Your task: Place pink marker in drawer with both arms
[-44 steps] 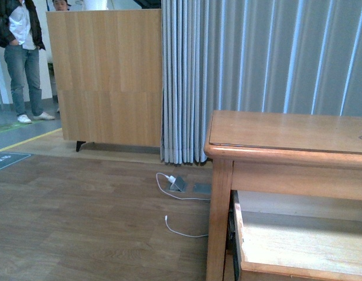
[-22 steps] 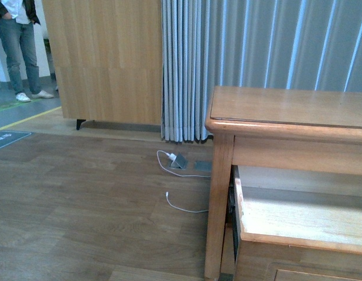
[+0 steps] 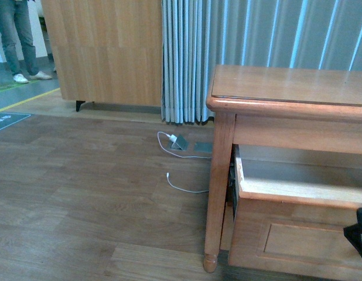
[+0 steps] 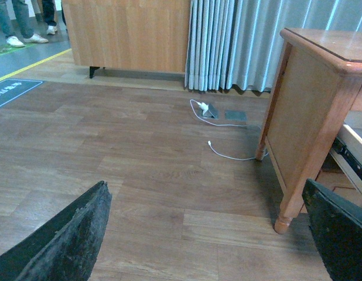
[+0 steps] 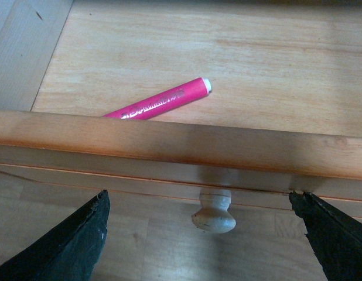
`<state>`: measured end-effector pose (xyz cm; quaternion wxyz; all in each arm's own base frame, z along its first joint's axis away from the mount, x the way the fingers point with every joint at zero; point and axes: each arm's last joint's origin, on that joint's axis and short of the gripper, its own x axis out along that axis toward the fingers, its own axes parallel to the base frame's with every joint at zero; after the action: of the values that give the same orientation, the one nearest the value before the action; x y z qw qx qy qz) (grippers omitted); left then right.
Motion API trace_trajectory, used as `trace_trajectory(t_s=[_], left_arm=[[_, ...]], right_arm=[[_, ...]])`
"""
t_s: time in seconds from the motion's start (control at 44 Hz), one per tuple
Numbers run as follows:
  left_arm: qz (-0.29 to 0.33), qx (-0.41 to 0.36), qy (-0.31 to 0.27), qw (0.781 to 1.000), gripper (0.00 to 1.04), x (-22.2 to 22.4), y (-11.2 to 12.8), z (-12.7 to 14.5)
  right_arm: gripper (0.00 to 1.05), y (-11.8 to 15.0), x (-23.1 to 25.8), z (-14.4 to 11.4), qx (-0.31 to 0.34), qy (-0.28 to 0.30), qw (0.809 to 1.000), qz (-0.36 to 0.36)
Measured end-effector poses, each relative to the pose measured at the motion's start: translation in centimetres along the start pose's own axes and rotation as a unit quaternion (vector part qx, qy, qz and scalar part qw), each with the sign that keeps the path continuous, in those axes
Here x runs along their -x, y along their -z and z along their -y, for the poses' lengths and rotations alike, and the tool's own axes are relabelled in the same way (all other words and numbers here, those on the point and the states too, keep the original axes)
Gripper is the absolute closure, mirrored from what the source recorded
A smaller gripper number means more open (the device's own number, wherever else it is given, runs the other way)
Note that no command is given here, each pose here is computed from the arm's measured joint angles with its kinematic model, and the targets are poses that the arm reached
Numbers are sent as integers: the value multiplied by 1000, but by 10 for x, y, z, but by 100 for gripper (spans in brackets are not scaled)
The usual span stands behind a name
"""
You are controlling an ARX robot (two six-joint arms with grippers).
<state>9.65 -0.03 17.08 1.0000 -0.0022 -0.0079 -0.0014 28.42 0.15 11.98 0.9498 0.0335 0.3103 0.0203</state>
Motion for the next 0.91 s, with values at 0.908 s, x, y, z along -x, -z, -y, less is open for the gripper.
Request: trace_trajectory(t_s=[0.908], left_arm=[[0,0,0,1000,6,0,0,0]], right_arm=[[8,-48,-112,7,-35,43,986,159]])
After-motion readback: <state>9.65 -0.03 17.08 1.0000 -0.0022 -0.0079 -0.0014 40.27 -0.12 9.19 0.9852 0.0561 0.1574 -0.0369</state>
